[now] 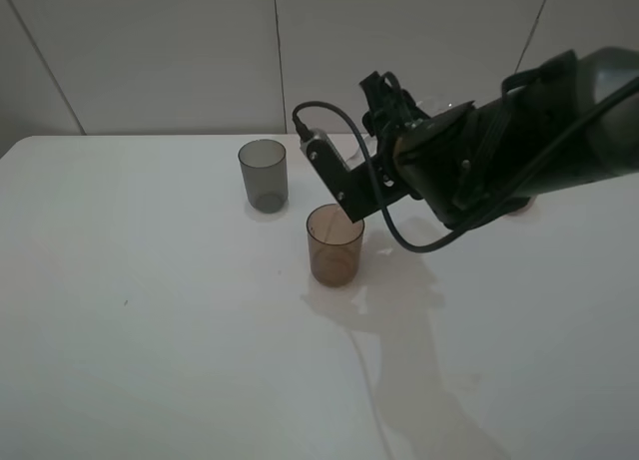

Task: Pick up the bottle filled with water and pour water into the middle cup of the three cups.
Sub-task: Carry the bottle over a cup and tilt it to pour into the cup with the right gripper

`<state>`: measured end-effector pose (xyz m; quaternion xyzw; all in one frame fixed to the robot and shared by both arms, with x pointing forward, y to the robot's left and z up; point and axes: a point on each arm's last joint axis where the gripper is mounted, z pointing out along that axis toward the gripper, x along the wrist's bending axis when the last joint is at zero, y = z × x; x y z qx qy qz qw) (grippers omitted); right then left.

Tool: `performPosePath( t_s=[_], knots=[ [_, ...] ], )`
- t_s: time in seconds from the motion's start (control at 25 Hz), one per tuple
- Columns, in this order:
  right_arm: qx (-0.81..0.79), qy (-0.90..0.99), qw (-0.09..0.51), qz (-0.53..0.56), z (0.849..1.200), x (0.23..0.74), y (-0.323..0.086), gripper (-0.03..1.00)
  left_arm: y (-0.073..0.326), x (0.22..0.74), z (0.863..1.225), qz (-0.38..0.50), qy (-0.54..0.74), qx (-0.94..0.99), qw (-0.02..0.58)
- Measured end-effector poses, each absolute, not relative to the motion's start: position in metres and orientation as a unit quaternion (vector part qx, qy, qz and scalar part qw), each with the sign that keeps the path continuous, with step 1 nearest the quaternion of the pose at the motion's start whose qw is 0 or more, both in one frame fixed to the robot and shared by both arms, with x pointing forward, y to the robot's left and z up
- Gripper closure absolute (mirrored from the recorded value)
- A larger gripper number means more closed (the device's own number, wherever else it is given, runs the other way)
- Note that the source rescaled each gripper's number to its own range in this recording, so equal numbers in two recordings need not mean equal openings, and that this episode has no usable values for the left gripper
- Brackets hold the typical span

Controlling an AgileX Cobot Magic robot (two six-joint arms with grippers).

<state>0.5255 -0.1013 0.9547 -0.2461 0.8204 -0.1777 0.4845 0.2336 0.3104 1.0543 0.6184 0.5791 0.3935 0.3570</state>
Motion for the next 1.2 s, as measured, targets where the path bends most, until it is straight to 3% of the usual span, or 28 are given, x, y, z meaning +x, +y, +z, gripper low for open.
performPosePath(
  t_s=[1.2],
  knots=[
    [-0.27, 0.812, 0.483, -0.187, 0.955, 0.5222, -0.0968, 0.94, 0.3104, 0.2336, 1.0543, 0.394, 0.579, 0.618, 0.357]
  ],
)
